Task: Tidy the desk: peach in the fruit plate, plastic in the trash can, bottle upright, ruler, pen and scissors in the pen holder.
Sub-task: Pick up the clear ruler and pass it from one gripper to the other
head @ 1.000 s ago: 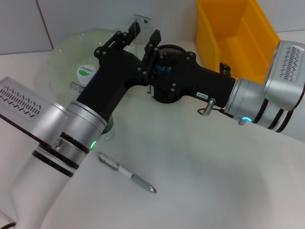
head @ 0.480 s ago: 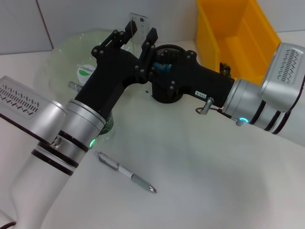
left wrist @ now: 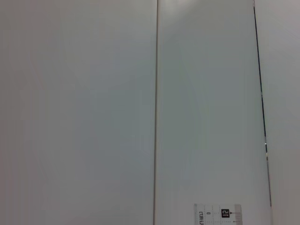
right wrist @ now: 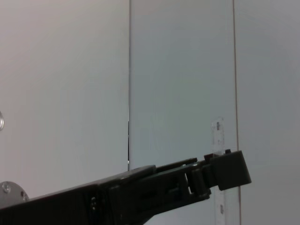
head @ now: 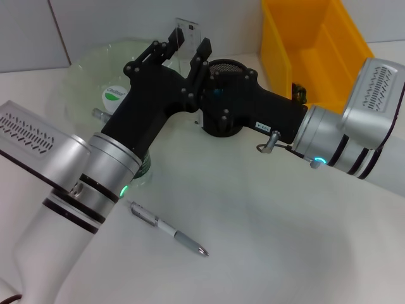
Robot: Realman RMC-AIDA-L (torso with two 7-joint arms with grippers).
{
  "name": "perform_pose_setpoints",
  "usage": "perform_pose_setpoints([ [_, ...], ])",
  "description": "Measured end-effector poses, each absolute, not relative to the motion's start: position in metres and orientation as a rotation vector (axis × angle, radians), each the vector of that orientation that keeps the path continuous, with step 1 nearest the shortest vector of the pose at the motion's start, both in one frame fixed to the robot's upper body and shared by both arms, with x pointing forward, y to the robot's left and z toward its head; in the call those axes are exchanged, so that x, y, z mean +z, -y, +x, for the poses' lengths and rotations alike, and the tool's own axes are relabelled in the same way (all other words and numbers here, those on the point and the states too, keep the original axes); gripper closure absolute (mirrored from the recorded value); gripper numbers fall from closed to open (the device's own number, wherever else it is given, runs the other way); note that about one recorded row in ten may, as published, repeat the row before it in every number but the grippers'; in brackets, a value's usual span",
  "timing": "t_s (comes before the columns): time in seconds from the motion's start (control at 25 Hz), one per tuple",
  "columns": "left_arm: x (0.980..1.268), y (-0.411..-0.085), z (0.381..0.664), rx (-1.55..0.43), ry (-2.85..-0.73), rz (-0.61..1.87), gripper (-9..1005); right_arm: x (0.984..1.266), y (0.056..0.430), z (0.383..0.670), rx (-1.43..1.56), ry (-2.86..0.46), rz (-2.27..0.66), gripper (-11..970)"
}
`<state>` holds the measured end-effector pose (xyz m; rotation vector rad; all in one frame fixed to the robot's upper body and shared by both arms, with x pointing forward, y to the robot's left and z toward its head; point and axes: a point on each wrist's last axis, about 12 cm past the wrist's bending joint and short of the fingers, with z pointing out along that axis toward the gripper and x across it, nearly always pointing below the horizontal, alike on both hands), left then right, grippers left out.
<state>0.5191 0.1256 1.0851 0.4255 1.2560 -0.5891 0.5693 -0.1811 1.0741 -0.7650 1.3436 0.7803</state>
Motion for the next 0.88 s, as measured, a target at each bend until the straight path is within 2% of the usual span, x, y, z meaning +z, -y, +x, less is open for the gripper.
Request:
perform_pose_setpoints([
  [0.64,1.0851,-0.1245,0.5186,-0.593,-1.256,0.430,499,1.0749,0.1789,0.5697,0.786,-1.340,-0.770,954],
  [0.88,1.0856,-0.1240,0.5193,-0.605,-1.257,0.424,496,1.0750,0.1783,0.5699,0.788,-1.340,-0.769,953],
])
